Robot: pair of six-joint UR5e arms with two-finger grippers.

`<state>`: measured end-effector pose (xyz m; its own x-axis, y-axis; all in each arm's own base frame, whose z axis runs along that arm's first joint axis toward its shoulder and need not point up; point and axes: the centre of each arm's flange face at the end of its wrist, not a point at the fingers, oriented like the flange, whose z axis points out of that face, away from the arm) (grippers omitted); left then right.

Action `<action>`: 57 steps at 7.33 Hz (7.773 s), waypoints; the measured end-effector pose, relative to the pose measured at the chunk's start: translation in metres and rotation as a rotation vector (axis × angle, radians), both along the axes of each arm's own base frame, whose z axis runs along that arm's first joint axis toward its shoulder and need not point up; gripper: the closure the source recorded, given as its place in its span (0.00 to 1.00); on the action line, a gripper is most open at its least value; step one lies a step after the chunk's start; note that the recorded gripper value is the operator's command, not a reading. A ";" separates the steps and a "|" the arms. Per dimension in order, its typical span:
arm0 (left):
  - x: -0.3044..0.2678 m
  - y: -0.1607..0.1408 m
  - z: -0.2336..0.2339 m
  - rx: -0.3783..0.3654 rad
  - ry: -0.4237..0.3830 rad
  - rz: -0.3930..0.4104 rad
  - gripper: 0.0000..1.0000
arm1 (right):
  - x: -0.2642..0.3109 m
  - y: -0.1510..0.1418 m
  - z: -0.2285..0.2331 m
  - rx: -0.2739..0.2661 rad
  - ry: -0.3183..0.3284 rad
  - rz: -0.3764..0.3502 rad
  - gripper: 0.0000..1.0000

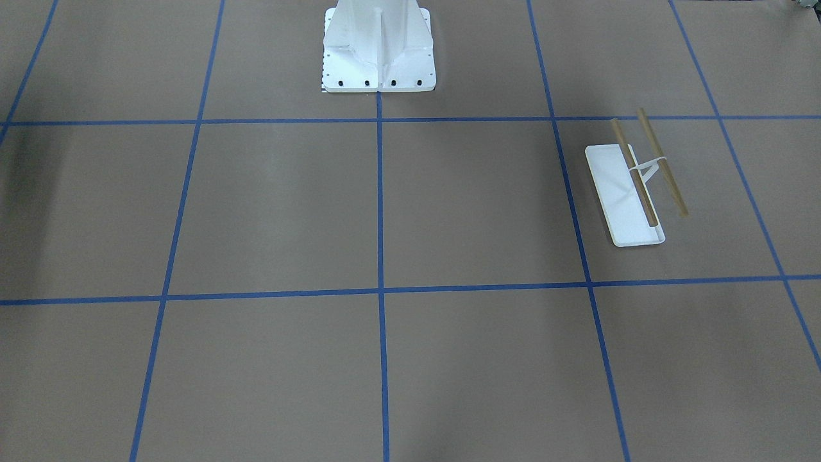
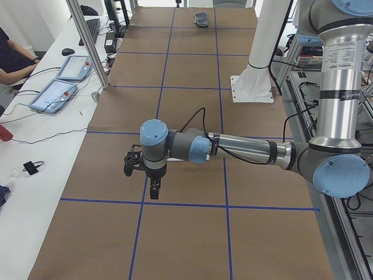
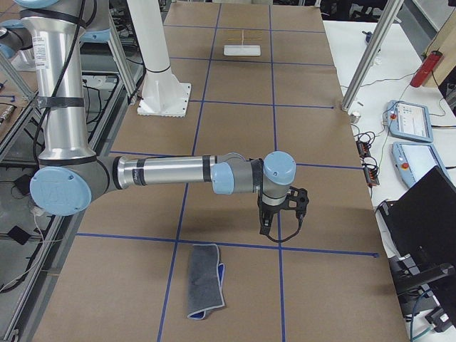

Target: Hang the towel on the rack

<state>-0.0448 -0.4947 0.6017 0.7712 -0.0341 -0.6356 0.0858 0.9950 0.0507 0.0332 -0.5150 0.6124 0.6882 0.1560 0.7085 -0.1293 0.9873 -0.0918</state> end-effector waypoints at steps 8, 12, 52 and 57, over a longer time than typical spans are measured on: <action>0.003 -0.001 -0.008 0.036 0.003 0.010 0.01 | -0.003 0.007 0.004 -0.016 -0.012 -0.002 0.00; 0.007 0.002 -0.011 0.026 0.052 0.014 0.01 | -0.008 -0.006 0.023 -0.052 -0.006 -0.003 0.00; 0.011 0.001 -0.024 0.057 0.126 0.032 0.01 | -0.101 0.125 0.152 -0.048 0.036 -0.283 0.96; 0.011 0.001 -0.033 0.068 0.128 0.026 0.01 | -0.098 0.120 0.135 -0.002 0.028 -0.276 1.00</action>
<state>-0.0334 -0.4938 0.5689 0.6841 0.0316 -0.7287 0.0696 0.9917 0.1084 -0.0643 -0.3953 0.7470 0.7240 -0.0383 0.6888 0.1417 0.9854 -0.0940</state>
